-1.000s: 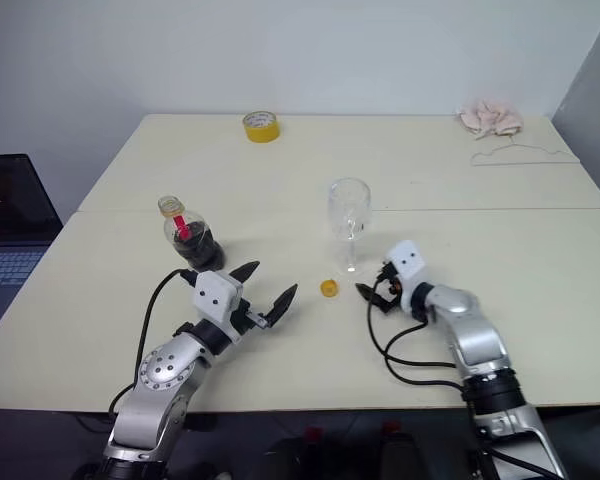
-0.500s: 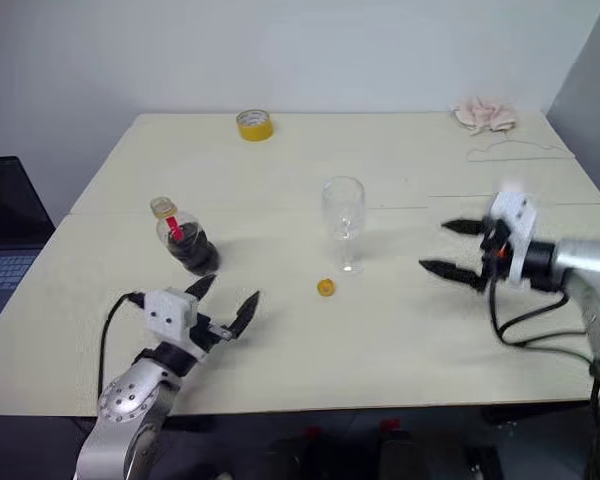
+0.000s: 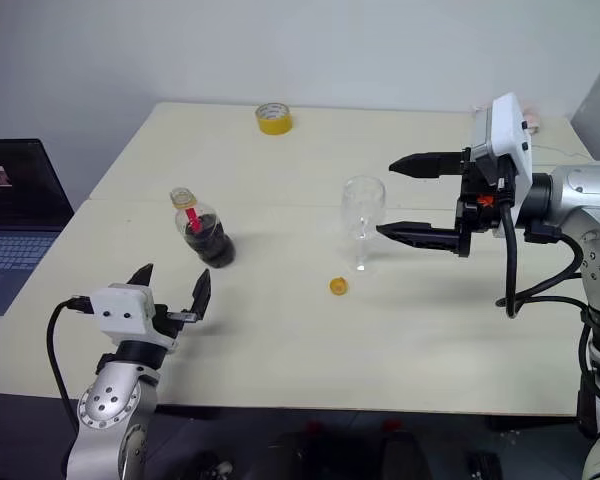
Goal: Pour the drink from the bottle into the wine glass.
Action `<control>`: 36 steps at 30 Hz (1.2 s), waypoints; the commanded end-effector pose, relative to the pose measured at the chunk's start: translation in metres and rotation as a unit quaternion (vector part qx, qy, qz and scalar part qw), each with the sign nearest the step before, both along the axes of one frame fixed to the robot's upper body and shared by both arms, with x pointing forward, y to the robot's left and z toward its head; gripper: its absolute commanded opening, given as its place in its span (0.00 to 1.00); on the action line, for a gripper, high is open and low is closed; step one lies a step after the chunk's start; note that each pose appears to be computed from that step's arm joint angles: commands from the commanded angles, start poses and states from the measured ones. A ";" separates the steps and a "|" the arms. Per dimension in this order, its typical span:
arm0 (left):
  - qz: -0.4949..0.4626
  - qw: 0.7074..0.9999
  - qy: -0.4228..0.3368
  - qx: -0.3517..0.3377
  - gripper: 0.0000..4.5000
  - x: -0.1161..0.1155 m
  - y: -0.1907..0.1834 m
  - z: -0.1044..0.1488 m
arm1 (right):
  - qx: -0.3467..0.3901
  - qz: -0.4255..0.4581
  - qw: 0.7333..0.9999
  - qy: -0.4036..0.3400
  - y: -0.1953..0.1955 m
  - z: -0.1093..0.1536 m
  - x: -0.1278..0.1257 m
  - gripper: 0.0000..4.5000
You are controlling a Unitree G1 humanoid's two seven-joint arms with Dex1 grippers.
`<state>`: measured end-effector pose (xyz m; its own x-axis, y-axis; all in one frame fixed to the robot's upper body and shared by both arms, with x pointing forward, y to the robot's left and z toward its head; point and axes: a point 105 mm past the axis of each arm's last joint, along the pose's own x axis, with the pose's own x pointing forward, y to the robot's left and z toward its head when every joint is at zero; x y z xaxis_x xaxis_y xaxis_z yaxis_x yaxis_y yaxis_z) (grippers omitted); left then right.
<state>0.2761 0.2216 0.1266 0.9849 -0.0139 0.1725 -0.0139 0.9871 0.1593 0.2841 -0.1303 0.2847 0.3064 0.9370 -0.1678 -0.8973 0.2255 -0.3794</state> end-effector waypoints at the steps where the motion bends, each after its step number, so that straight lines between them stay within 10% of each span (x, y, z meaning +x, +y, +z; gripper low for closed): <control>1: 0.008 1.000 -0.018 0.004 1.00 0.005 0.002 0.011 | -0.018 -0.002 1.000 -0.013 0.000 0.003 -0.005 0.99; 36: -0.013 1.000 0.015 -0.008 1.00 0.077 0.013 0.024 | -0.022 -0.036 0.999 -0.001 0.005 -0.015 -0.017 0.99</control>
